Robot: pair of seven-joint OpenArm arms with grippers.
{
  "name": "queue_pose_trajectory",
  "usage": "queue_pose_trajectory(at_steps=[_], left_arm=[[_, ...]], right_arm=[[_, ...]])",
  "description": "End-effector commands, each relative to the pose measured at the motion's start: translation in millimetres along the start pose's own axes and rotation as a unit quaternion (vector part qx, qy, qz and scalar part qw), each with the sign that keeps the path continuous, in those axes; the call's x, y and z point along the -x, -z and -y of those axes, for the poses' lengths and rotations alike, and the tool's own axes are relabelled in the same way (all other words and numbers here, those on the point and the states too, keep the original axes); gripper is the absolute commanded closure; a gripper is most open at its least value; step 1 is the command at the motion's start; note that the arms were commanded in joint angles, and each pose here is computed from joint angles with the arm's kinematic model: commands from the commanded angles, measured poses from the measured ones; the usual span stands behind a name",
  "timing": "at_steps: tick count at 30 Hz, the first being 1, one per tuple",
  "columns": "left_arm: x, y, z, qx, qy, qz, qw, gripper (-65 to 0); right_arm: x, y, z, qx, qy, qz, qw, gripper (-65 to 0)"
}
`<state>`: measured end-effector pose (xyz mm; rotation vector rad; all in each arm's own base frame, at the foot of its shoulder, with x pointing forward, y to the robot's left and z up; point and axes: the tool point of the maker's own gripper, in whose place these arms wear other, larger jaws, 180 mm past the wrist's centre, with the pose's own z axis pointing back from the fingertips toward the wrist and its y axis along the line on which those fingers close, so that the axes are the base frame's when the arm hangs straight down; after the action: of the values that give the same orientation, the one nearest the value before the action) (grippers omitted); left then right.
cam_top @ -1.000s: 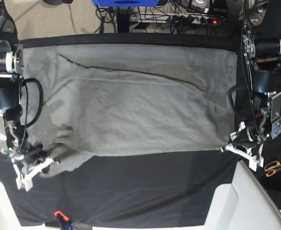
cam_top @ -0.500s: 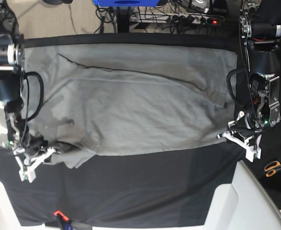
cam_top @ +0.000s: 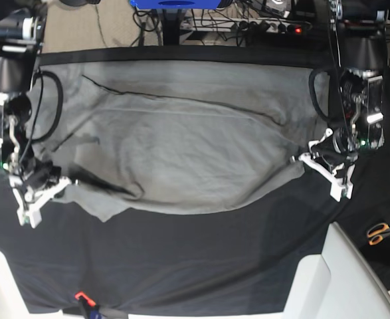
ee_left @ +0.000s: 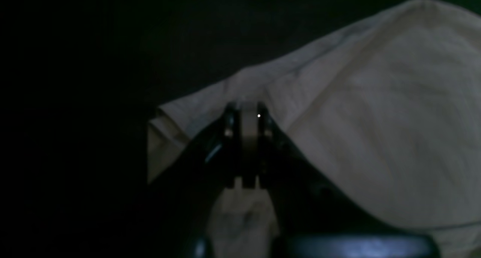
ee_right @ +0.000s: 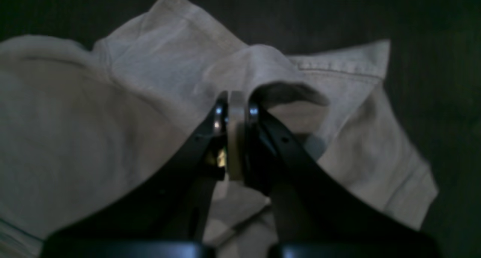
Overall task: Fold the T-shirt properly
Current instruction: 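Hold the hem with both grippers and lift it toward the collar, then lay the lifted hem over the collar half with both grippers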
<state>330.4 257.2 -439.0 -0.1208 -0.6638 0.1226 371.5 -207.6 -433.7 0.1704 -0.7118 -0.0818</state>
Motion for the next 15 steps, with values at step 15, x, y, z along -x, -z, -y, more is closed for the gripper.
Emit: queue_pose_trajectory(at_steps=[15], left_arm=[[-17, -18, -24, -0.019, 0.03, 0.022, 0.999, 0.0]], right_arm=[[4, -24, 18, 0.019, -0.007, 0.025, 0.9995, 0.0]])
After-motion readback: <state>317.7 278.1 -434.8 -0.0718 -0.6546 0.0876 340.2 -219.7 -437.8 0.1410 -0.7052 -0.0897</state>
